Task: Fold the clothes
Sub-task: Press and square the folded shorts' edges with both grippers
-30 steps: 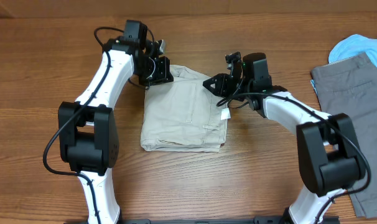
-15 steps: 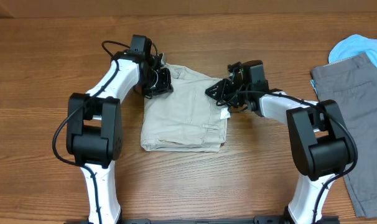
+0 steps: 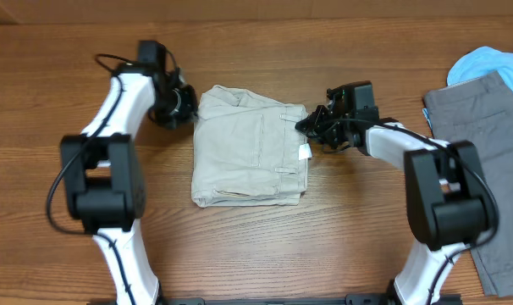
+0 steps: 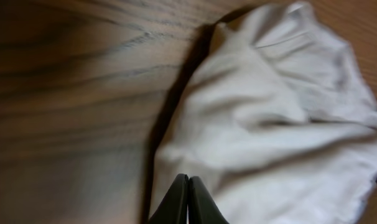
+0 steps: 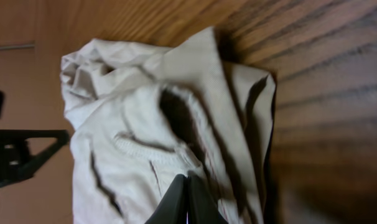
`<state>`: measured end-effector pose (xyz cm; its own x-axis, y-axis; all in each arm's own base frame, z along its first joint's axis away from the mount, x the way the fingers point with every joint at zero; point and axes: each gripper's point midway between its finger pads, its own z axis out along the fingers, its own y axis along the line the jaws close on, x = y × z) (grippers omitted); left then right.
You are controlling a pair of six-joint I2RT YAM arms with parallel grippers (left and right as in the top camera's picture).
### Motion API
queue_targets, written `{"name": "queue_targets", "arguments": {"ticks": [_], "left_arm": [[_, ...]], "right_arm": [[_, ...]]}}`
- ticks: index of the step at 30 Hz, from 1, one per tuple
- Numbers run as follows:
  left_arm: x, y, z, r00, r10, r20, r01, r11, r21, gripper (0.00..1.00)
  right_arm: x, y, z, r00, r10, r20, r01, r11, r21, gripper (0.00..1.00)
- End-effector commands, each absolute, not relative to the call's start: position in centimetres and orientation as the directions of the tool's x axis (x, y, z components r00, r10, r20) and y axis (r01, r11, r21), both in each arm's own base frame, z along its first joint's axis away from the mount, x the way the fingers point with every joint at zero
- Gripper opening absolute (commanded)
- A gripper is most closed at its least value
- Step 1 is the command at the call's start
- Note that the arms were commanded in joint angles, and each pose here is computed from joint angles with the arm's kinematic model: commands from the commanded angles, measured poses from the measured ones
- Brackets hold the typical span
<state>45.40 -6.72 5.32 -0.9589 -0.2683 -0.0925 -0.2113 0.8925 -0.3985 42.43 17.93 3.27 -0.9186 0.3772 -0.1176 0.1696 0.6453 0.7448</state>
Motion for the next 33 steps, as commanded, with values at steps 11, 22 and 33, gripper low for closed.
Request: {"name": "queue_targets", "arguments": {"ticks": [11,22,33], "left_arm": [[34.8,-11.1,15.8,-0.995,-0.101,0.004,-0.094,0.91,-0.404,0.04],[28.1,-13.7,6.1,-0.976,-0.03,0.215,-0.139,0.847,-0.513,0.04],[24.6,-10.4,1.0,-0.945,-0.13,0.3,-0.266,0.838,-0.476,0.07]], "right_arm": [[36.7,22.8,9.8,-0.964,0.18,-0.198,-0.015,0.703,0.711,0.09],[31.6,24.6,4.2,-0.992,0.12,0.032,0.112,0.753,0.649,0.11],[29.3,21.0,-0.5,-0.944,0.279,0.178,0.331,0.777,0.536,0.09]]}}
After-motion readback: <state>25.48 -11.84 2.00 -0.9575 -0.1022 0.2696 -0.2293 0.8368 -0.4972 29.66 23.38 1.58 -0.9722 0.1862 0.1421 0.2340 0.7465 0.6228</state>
